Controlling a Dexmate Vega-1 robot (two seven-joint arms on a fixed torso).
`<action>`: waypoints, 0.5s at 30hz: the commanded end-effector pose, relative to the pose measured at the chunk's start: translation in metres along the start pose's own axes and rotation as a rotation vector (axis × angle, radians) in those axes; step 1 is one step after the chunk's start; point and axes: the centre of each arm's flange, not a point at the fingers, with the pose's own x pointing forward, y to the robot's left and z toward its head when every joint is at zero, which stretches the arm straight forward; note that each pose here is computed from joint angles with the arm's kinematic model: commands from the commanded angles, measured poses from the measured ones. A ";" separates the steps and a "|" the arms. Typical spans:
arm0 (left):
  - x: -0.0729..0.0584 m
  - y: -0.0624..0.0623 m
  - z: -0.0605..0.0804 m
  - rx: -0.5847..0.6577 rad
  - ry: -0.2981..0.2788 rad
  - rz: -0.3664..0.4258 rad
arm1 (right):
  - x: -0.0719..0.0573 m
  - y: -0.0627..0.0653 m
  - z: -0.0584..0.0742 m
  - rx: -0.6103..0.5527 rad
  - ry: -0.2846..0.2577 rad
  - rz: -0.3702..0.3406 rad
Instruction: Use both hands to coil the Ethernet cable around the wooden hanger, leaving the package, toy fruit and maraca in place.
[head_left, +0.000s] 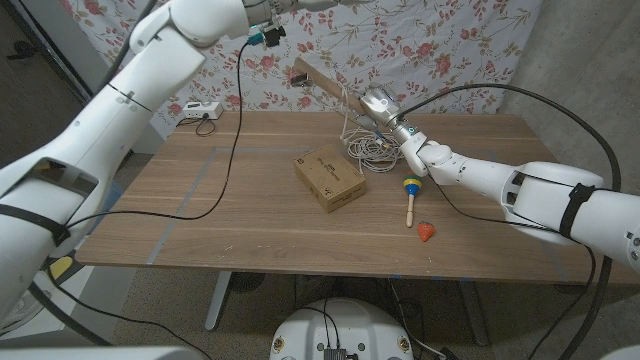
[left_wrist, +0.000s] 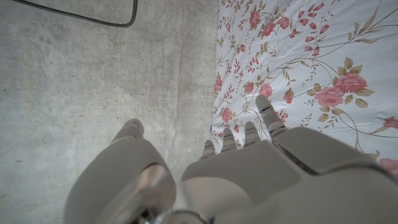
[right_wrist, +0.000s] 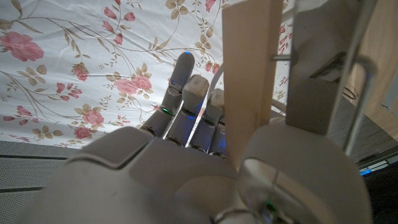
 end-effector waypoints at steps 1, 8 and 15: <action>-0.026 -0.009 -0.021 -0.183 -0.002 0.146 | -0.003 -0.022 -0.005 -0.100 -0.069 0.025; -0.034 -0.015 -0.032 -0.260 0.006 0.161 | -0.001 -0.030 -0.006 -0.175 -0.132 0.037; -0.042 -0.018 -0.036 -0.283 0.011 0.171 | 0.000 -0.037 -0.003 -0.232 -0.254 0.107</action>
